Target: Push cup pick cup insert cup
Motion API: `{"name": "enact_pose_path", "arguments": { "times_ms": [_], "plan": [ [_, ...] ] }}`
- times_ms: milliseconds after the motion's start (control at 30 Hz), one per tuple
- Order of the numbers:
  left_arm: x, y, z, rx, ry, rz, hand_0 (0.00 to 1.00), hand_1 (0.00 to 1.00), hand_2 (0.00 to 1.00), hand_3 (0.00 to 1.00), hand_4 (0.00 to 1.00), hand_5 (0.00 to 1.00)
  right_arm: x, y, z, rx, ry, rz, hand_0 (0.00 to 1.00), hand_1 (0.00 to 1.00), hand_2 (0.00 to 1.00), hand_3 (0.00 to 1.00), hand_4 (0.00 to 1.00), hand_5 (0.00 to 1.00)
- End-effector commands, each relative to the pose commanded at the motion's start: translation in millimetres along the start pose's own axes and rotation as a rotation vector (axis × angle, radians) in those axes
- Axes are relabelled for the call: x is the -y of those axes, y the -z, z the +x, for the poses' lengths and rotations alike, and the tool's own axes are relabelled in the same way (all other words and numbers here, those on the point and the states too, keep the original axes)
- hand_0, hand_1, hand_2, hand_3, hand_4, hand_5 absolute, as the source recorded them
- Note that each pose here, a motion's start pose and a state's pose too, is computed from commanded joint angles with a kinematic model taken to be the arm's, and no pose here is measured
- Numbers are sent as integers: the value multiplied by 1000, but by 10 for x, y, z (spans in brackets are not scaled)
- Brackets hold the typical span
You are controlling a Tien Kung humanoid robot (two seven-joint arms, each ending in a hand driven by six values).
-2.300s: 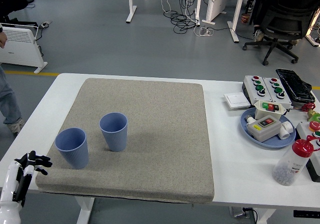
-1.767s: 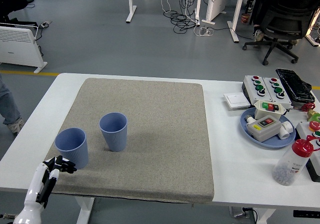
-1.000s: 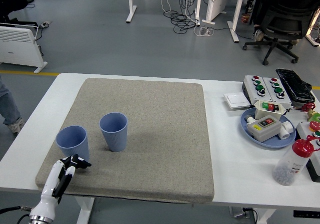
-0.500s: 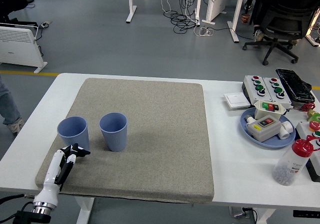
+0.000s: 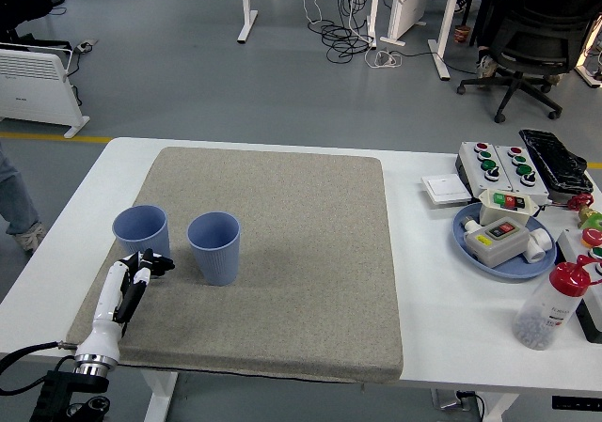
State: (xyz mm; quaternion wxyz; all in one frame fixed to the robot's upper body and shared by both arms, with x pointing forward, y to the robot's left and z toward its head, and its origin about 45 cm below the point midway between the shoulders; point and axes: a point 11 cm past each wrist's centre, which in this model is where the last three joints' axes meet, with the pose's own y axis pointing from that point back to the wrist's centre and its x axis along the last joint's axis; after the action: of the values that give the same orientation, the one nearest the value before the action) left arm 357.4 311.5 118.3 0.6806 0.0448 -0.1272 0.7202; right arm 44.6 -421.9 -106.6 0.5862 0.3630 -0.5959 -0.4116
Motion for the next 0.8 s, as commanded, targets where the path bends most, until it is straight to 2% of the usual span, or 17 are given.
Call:
{"name": "enact_pose_path", "arguments": {
  "times_ms": [200,400,567,800],
  "plan": [
    [175,-30,2,5,-5,0,563,575,512,453,503,998,-6,38,4,1,-1,6,687,615,642,571,91,484],
    [297,-46,11,14,-9,4,564,575,512,453,503,998,-10,55,0,0,0,9,688,615,642,571,91,484],
    [305,-49,30,16,-16,3,565,575,512,453,502,998,-10,56,0,0,0,9,687,615,642,571,91,484],
    [222,-115,108,22,-54,-25,541,572,508,451,503,998,-9,53,2,5,0,9,687,615,642,571,91,484]
  ]
}}
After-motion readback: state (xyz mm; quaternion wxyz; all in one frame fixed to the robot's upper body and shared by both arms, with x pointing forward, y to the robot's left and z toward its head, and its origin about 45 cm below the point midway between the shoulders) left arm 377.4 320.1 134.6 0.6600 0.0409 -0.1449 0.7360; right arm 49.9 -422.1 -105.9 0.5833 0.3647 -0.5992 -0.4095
